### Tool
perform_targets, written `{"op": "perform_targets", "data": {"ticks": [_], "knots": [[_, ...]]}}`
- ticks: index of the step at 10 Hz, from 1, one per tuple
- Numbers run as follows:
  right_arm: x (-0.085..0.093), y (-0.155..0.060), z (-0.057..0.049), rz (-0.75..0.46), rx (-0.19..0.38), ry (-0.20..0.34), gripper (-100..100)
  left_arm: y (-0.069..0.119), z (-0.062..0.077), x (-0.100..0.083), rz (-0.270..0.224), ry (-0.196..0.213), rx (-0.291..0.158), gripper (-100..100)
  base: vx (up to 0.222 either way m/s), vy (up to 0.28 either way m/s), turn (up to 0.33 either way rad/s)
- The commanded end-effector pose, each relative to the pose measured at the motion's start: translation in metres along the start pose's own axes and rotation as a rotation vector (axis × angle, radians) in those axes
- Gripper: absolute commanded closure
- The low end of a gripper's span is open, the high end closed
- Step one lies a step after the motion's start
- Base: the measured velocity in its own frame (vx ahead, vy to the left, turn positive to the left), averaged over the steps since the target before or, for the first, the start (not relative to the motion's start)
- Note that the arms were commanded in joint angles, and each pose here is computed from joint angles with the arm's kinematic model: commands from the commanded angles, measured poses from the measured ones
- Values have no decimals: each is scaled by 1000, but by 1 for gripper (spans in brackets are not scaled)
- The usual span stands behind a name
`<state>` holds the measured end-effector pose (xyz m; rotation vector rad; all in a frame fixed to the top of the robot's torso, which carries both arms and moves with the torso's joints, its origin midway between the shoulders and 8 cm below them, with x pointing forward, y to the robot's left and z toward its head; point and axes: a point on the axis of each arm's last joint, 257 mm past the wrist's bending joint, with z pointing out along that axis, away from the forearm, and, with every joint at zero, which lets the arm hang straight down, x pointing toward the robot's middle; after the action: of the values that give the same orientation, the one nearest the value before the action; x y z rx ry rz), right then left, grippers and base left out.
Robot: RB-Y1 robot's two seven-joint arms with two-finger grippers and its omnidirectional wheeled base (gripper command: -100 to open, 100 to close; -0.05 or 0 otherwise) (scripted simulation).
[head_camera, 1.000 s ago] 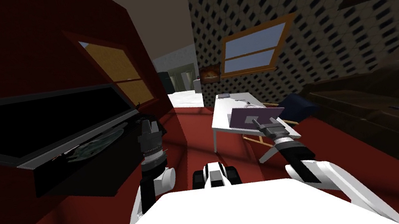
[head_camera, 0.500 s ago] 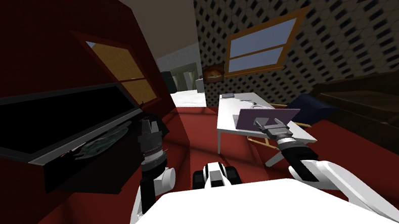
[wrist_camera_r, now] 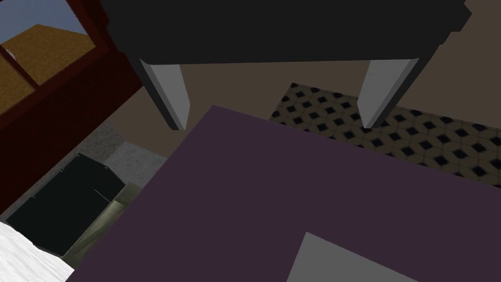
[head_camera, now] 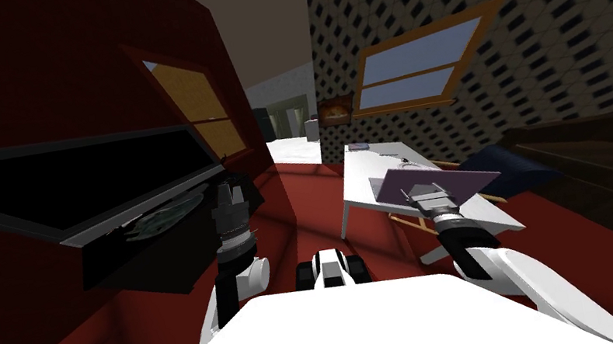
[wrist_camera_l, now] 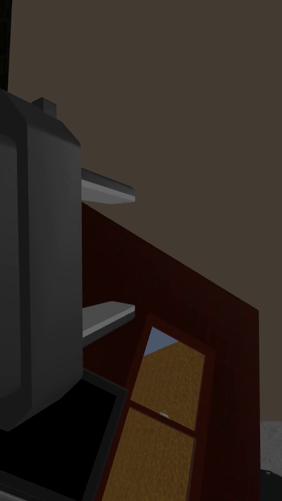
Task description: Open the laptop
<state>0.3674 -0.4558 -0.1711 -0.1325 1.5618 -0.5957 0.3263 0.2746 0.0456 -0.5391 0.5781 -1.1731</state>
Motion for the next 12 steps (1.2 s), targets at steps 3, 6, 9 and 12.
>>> {"op": "perform_targets", "data": {"ticks": [3,6,9,12], "knots": [[22,-29,1,-228,58,58,-100,0,0,0,0,0,0,0,59,96,71],[29,-46,1,-356,87,85,-100,0,0,0,0,0,0,0,67,72,60],[34,-67,1,-506,120,109,-100,0,0,0,0,0,0,0,68,96,70],[34,-82,2,-615,141,121,-100,0,0,0,0,0,0,0,53,67,47]]}}
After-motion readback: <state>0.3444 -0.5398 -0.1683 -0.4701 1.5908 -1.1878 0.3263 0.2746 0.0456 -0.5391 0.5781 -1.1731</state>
